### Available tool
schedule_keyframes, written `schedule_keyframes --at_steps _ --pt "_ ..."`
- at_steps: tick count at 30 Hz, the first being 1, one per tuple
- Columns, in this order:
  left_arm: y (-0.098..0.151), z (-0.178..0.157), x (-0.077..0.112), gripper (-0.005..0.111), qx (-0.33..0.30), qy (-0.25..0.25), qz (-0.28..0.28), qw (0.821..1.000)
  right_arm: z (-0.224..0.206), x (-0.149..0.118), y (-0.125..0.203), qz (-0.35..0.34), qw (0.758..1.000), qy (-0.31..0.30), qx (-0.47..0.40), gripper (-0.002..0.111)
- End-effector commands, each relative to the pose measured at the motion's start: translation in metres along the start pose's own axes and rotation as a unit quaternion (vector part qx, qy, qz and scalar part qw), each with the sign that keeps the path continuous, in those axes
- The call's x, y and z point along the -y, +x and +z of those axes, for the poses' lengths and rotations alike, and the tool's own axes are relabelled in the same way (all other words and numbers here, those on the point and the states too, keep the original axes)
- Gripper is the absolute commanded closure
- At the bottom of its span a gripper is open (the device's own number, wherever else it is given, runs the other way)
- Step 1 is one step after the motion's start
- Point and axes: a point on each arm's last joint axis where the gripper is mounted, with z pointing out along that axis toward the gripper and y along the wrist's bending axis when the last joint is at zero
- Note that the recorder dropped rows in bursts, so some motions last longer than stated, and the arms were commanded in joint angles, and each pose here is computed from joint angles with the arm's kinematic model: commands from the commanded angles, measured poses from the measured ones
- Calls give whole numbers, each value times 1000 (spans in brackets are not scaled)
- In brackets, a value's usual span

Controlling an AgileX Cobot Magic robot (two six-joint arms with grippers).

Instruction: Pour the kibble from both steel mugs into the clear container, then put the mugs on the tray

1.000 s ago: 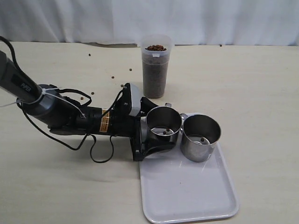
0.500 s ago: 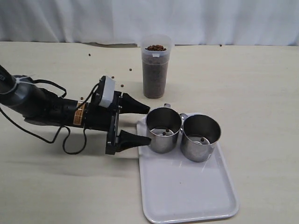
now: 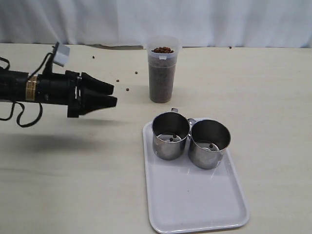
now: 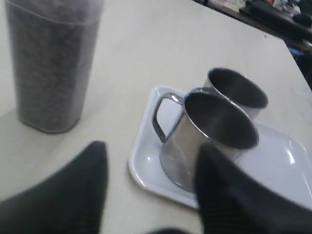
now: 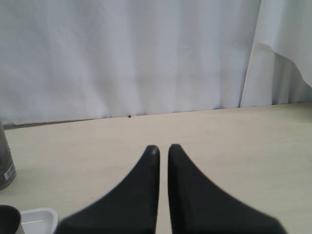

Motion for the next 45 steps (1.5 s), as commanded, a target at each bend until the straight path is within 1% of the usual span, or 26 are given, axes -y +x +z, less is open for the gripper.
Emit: schedule_keyframes --at_steps 1,4,6,7,8,10,11,13,14,15,17,18,19,20,24,27,29,31,36,38,40,42,45 --pt "-30 -33 1 107 36 -39 -38 998 0 0 1 -3 1000 3 -1 103" --pt "-44 -55 5 107 84 -78 -87 990 0 0 1 -3 1000 3 -1 103" --pt "-49 -74 13 107 145 -122 -117 975 0 0 1 -3 1000 3 -1 103" --pt "-49 -81 20 107 170 -142 -127 967 0 0 1 -3 1000 3 -1 103" --pt "-49 -93 27 107 205 -174 -127 955 0 0 1 -3 1000 3 -1 103" --pt "-48 -109 46 107 246 -218 -125 936 0 0 1 -3 1000 3 -1 103" --pt "-49 -120 59 107 271 -246 -120 923 0 0 1 -3 1000 3 -1 103" --pt "-47 -134 74 107 272 -310 -122 903 0 0 1 -3 1000 3 -1 103" --pt "-44 -142 84 107 259 -357 -121 889 0 0 1 -3 1000 3 -1 103" --pt "-44 -147 92 107 250 -389 -117 879 0 0 1 -3 1000 3 -1 103" --pt "-43 -158 110 107 228 -461 -122 849 0 0 1 -3 1000 3 -1 103" --pt "-43 -162 119 107 223 -487 -123 836 0 0 1 -3 1000 3 -1 103" --pt "-44 -164 127 107 224 -502 -123 826 0 0 1 -3 1000 3 -1 103" --pt "-44 -167 138 107 229 -518 -121 816 0 0 1 -3 1000 3 -1 103" --pt "-42 -171 174 107 252 -536 -87 801 0 0 1 -3 1000 3 -1 103" --pt "-32 -172 199 107 271 -554 -73 784 0 0 1 -3 1000 3 -1 103" --pt "-23 -171 214 107 279 -561 -59 777 0 0 1 -3 1000 3 -1 103" --pt "-13 -169 224 107 286 -565 -49 772 0 0 1 -3 1000 3 -1 103" --pt "16 -162 241 107 297 -574 -32 762 0 0 1 -3 1000 3 -1 103" --pt "27 -158 245 107 297 -573 -26 763 0 0 1 -3 1000 3 -1 103" --pt "27 -156 251 107 307 -562 -3 768 0 0 1 -3 1000 3 -1 103" --pt "31 -156 255 107 293 -567 2 770 0 0 1 -3 1000 3 -1 103" --pt "36 -159 260 107 295 -577 0 762 0 0 1 -3 1000 3 -1 103"
